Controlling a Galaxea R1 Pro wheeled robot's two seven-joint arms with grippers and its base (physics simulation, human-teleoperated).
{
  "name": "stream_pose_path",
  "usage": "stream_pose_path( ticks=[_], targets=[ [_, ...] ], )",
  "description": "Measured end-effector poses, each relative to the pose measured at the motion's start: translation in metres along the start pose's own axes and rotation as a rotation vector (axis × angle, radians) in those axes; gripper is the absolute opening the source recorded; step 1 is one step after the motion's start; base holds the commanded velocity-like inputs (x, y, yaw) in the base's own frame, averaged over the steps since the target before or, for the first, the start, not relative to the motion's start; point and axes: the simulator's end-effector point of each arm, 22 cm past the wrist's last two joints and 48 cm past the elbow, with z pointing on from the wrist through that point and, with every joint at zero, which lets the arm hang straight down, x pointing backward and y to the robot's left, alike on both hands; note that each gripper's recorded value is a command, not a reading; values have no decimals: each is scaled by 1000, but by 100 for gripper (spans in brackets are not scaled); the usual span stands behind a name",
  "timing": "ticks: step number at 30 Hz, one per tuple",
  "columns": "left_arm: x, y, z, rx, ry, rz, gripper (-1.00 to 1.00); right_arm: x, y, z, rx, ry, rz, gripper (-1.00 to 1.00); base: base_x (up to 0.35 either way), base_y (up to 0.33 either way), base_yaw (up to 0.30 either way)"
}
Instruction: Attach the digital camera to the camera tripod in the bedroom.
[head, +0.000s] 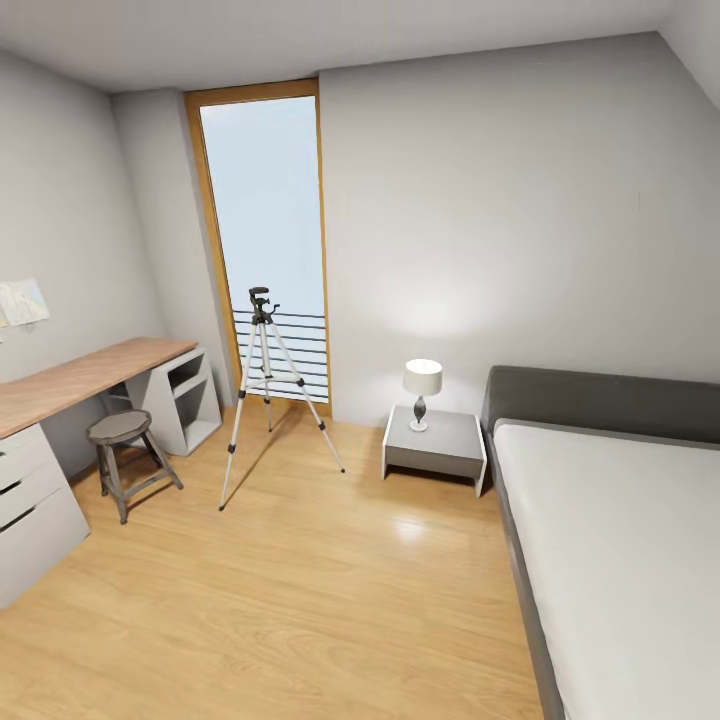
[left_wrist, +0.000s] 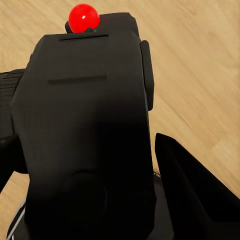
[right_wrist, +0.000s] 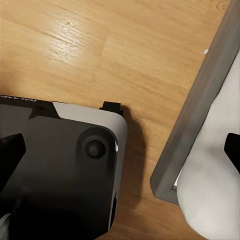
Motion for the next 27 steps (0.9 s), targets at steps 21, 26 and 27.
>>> stream_pose_path(
  ticks=[21, 26, 27],
  targets=[
    [-4, 1, 0, -2, -11, -17, -100, -2, 5, 0, -6, -8, -1, 100, 33, 0, 0],
    [-4, 3, 0, -3, -9, -15, -100, -2, 11, 1, -14, -7, 3, 100, 279, 0, 0],
    [-4, 3, 0, -3, -9, -15, -100, -2, 11, 1, -14, -6, 3, 100, 305, 0, 0]
  ],
)
